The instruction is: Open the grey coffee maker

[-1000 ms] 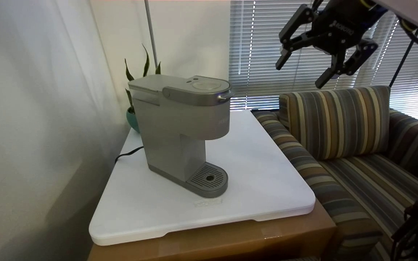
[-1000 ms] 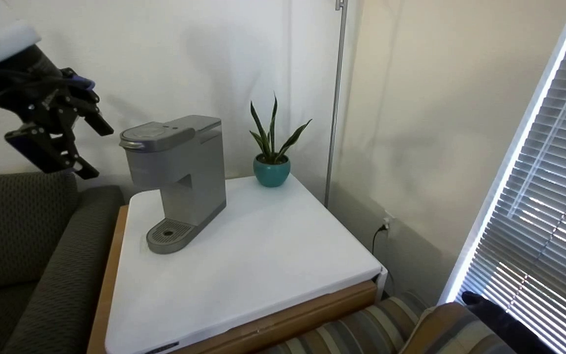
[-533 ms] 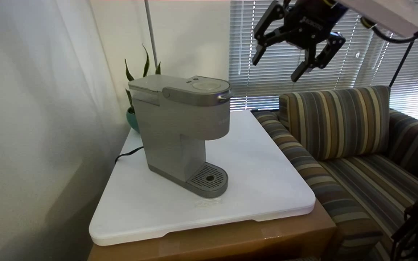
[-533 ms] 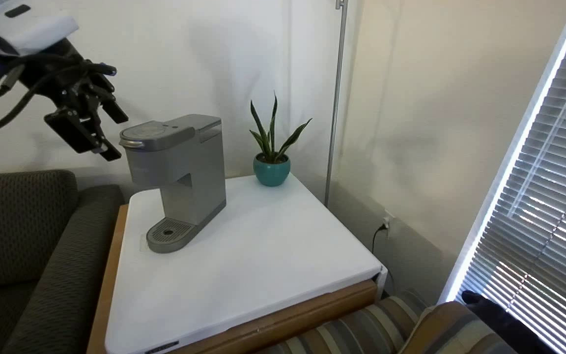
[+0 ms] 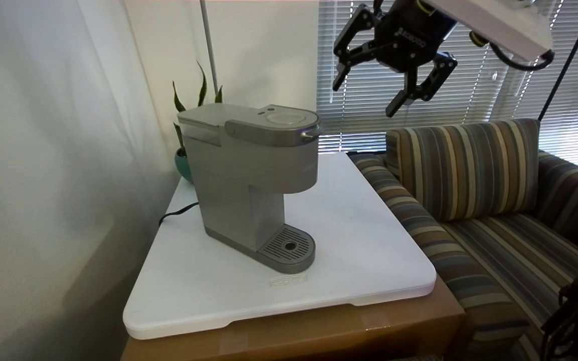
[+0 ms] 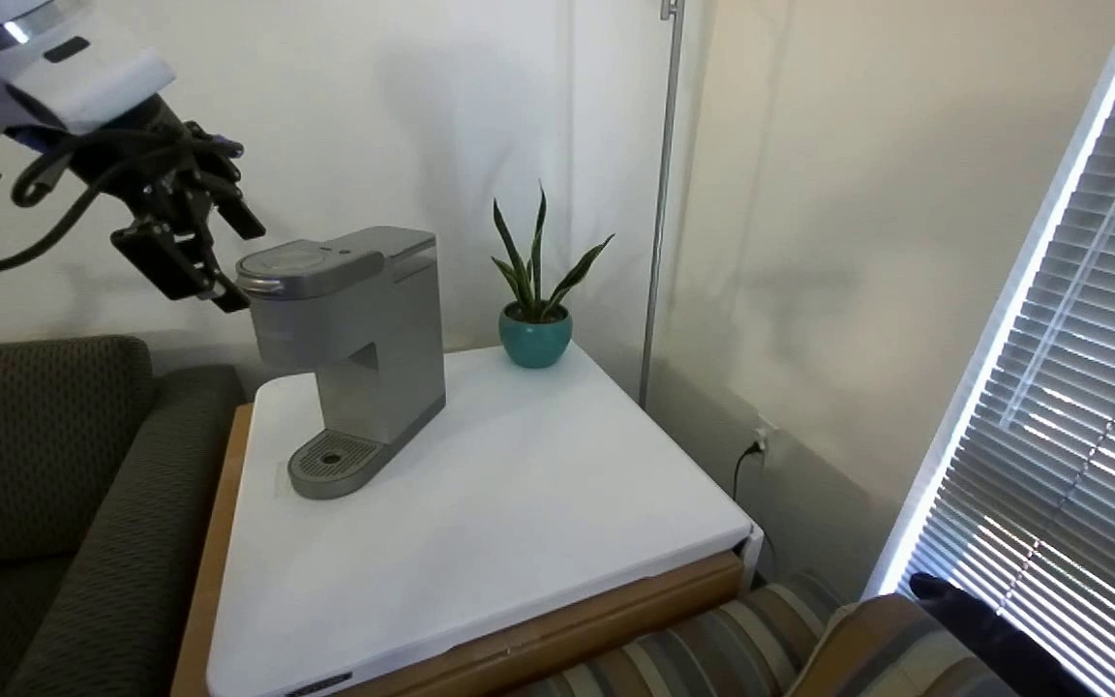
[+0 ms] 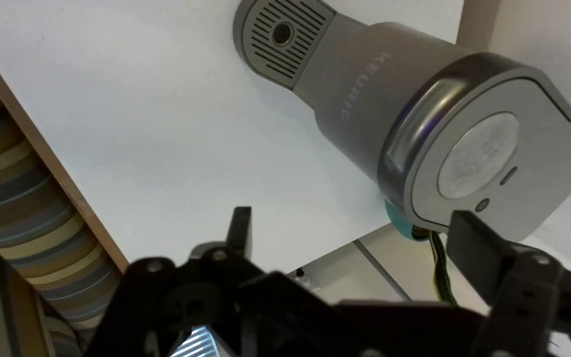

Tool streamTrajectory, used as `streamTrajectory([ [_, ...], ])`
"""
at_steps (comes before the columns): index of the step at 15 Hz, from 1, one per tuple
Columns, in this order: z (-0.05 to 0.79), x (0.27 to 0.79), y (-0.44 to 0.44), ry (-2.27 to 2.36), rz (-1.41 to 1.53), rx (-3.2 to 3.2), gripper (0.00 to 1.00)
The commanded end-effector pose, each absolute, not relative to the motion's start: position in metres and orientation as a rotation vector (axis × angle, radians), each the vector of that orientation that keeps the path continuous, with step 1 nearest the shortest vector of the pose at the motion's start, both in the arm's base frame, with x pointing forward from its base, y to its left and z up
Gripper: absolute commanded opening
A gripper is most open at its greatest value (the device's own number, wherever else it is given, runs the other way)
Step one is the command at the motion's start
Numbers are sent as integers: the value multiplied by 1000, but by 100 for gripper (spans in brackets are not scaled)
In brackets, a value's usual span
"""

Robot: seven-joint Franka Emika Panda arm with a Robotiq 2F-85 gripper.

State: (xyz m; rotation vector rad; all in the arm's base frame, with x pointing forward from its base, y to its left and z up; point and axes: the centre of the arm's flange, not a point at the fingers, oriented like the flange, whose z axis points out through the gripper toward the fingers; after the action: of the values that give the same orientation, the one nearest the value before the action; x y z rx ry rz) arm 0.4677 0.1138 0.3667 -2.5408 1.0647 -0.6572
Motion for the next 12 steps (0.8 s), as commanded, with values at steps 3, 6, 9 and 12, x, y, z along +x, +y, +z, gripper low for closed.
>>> streamTrajectory([
  [3, 337, 450, 142, 1210, -685, -2436, 100],
  [6, 348, 447, 134, 1202, -637, -2449, 100],
  [9, 344, 447, 139, 1199, -634, -2437, 100],
  [12, 331, 449, 149, 1197, -642, -2399, 100],
])
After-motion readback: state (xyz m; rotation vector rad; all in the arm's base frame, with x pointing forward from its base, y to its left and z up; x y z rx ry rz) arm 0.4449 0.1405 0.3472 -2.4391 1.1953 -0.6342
